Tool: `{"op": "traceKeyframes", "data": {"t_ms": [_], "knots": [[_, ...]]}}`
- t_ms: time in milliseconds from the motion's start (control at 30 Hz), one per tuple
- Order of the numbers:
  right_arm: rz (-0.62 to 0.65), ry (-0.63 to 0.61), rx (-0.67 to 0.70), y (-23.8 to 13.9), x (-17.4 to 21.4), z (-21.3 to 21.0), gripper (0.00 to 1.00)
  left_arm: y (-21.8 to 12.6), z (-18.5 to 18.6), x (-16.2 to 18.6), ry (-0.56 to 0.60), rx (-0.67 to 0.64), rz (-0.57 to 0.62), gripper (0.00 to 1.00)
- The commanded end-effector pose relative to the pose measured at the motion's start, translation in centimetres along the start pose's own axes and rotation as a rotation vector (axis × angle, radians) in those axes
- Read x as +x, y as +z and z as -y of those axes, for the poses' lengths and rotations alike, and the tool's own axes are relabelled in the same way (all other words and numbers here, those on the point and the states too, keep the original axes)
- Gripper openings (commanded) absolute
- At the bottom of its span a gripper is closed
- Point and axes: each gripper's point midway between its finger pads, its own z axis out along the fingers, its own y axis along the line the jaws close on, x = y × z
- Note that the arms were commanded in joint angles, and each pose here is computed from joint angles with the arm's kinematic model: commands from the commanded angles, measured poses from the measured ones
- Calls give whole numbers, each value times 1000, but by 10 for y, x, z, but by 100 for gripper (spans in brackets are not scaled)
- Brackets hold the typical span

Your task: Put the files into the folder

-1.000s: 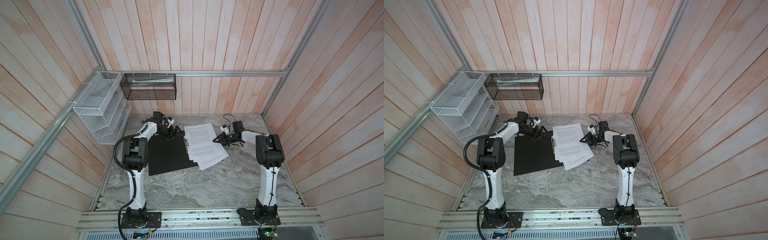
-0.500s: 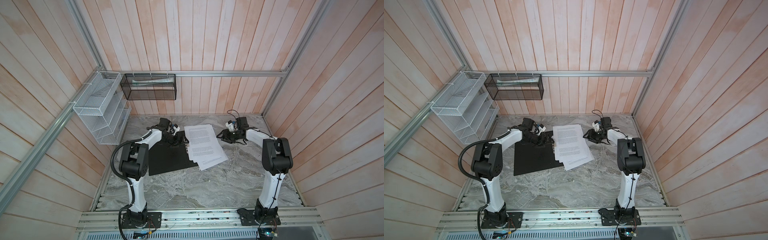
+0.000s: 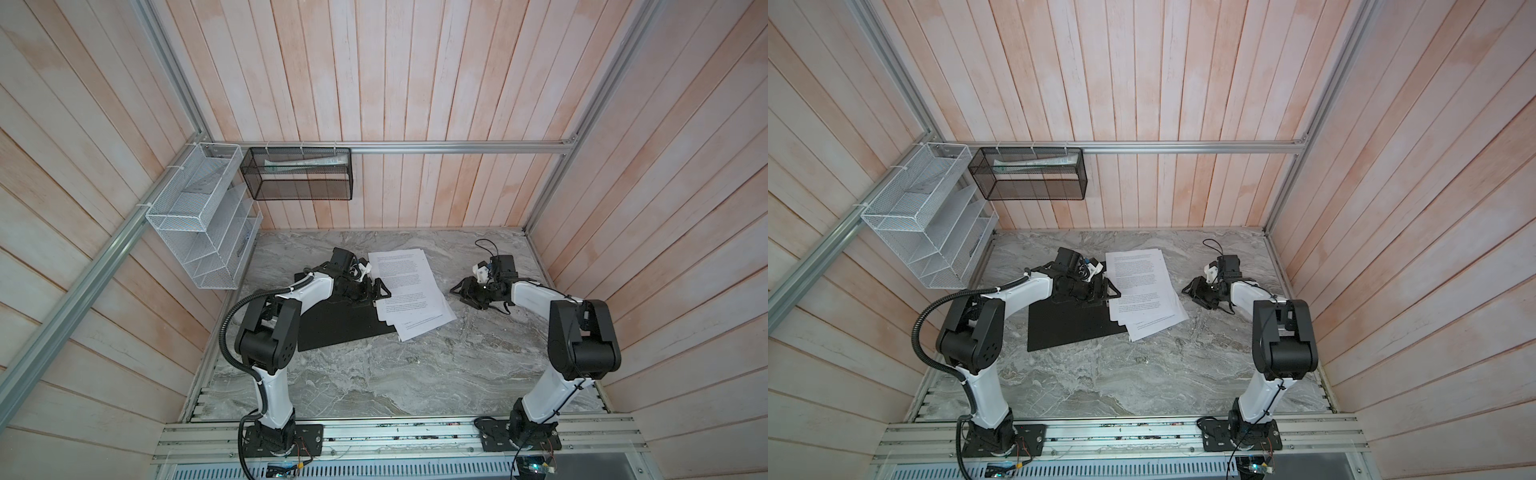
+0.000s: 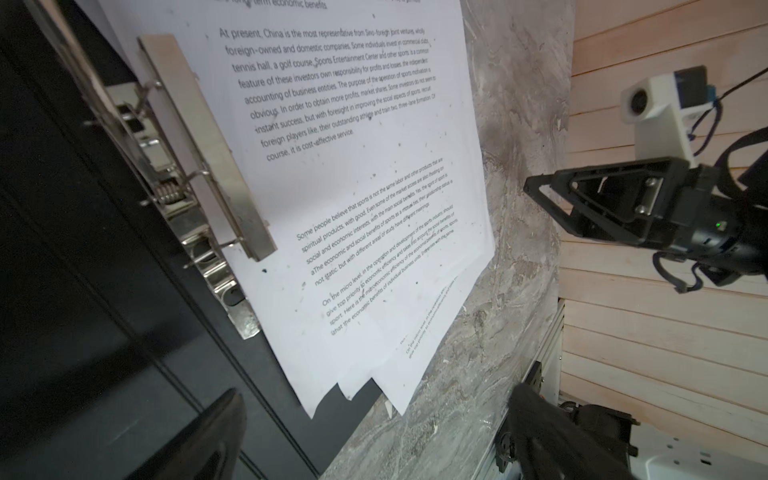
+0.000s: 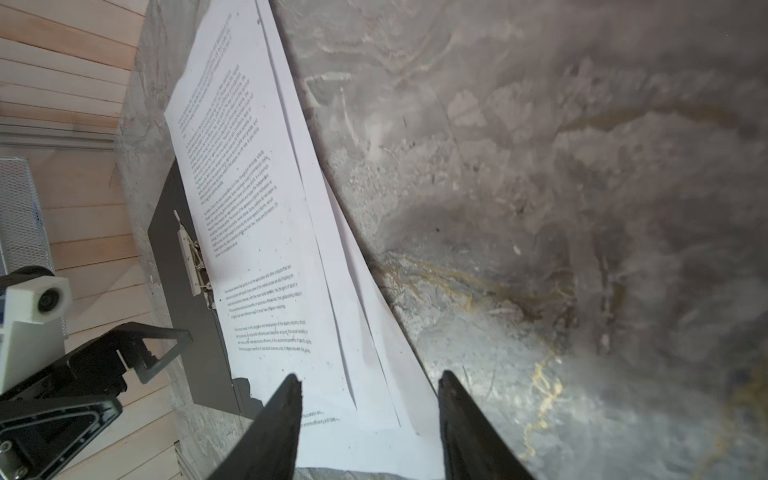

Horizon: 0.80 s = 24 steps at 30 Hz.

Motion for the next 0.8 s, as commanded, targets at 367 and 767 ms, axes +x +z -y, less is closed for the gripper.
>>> {"op": "traceKeyframes", "data": {"t_ms": [367,767], "knots": [[31,65,-56,2,12,3,50,34,-25,17,-94,-39,-82,100],[-26,120,-62,9,39,4,45,39,-30,25,-117,-40,-115,100]]}}
